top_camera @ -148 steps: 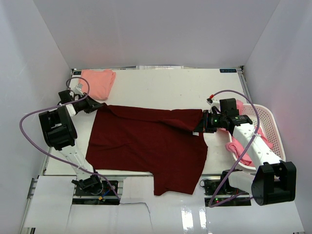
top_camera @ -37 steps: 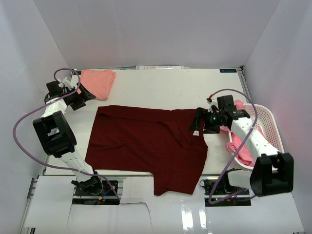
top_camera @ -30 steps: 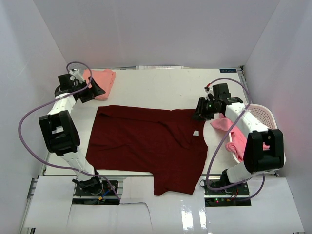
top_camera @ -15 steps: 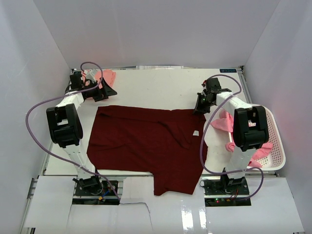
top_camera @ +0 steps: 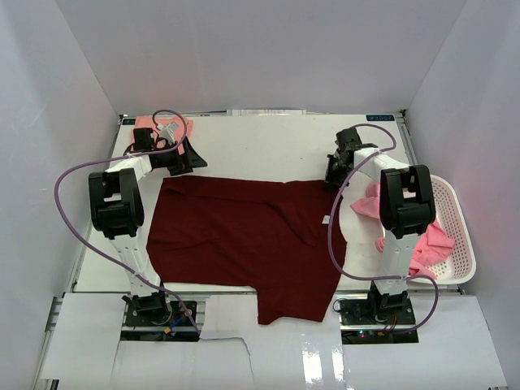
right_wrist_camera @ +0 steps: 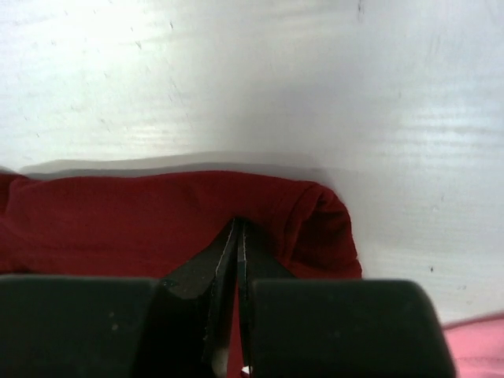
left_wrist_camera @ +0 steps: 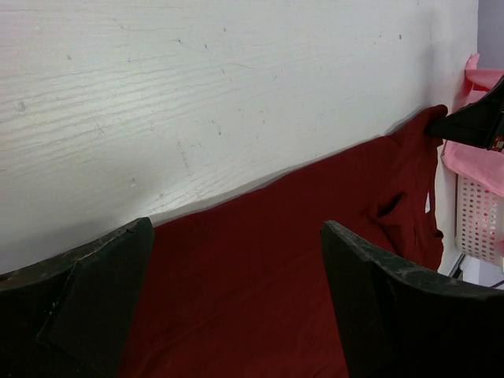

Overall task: Fold and stack the t-shirts
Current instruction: Fold the flattened tshirt in 1/3 of the way

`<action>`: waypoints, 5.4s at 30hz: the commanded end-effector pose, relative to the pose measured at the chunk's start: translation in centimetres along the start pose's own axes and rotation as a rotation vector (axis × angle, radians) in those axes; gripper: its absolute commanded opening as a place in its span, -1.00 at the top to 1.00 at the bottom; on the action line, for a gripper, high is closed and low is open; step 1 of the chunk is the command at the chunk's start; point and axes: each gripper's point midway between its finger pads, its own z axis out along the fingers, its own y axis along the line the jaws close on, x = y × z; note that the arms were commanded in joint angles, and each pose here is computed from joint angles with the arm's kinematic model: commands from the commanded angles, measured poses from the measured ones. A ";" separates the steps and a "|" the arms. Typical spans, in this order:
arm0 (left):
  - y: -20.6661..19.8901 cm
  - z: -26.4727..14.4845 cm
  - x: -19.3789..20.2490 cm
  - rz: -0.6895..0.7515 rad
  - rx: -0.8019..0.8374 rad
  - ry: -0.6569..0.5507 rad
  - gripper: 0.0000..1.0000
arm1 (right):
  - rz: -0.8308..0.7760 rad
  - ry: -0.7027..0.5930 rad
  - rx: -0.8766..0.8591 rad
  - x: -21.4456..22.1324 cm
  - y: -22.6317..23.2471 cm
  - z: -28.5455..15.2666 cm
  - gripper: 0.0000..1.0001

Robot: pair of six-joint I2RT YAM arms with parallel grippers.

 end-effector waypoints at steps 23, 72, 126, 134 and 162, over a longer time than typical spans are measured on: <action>-0.4 1.1 -3.7 0.065 -0.052 -0.013 -0.96 | 0.000 -0.023 0.089 -7.5 -0.7 4.3 0.85; 3.0 2.6 0.7 -0.056 -0.133 0.083 -0.96 | 0.009 -0.012 0.071 -7.9 -1.2 5.3 0.85; 16.0 -1.8 -13.4 -0.110 -0.333 -0.241 -0.96 | 0.007 0.015 0.049 -6.5 -1.2 5.9 0.85; 8.2 -3.6 -18.0 -0.073 -0.091 -0.308 -0.96 | 0.003 0.022 0.066 -5.7 -1.7 5.4 0.85; -7.3 -16.3 -4.1 -0.268 0.439 -0.425 -0.96 | -0.064 -0.229 -0.134 -7.8 3.5 -4.4 0.03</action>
